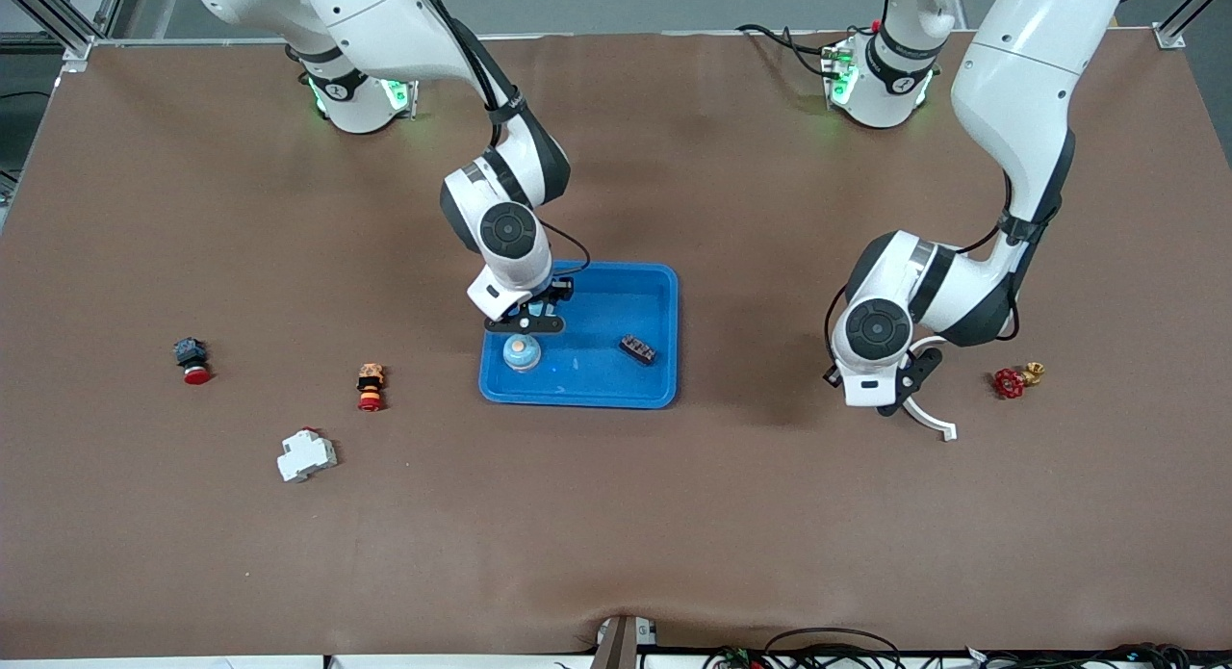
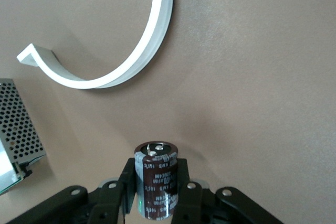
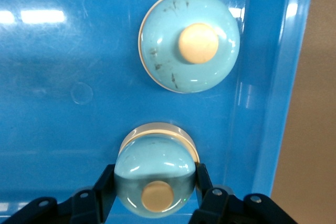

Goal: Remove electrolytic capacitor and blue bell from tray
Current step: 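Lower the capacitor near the white arc while the right gripper carries the bell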

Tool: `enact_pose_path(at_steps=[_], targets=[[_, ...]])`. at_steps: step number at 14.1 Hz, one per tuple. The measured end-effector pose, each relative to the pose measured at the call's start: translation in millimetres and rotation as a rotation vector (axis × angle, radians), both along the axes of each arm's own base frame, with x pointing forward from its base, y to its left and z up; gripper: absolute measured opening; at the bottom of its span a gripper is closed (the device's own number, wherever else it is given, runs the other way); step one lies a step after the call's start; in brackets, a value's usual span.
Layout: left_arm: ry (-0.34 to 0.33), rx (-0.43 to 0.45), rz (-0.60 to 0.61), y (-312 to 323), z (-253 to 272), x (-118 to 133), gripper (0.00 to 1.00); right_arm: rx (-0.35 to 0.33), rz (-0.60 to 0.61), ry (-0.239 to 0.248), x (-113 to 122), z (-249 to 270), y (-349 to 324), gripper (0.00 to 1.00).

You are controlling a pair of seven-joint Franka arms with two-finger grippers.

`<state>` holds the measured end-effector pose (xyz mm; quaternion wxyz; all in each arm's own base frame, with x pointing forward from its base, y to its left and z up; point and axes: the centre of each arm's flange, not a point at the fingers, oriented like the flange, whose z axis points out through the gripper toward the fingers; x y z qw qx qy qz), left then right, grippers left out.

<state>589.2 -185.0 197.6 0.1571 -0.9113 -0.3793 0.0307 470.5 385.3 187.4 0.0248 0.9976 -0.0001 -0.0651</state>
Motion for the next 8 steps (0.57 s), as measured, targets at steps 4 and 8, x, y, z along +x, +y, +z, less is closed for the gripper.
enact_pose_path(at_steps=[4, 8], targets=[[-0.019, 0.016, -0.024, 7.8, -8.6, 4.1, 0.34, 0.001, 0.002, -0.001, -0.5, 0.3, 1.2, 0.64], [-0.047, 0.006, -0.007, 24.9, -11.5, 14.4, 0.34, 0.003, 0.004, 0.002, 0.4, 6.9, 4.2, 0.64]])
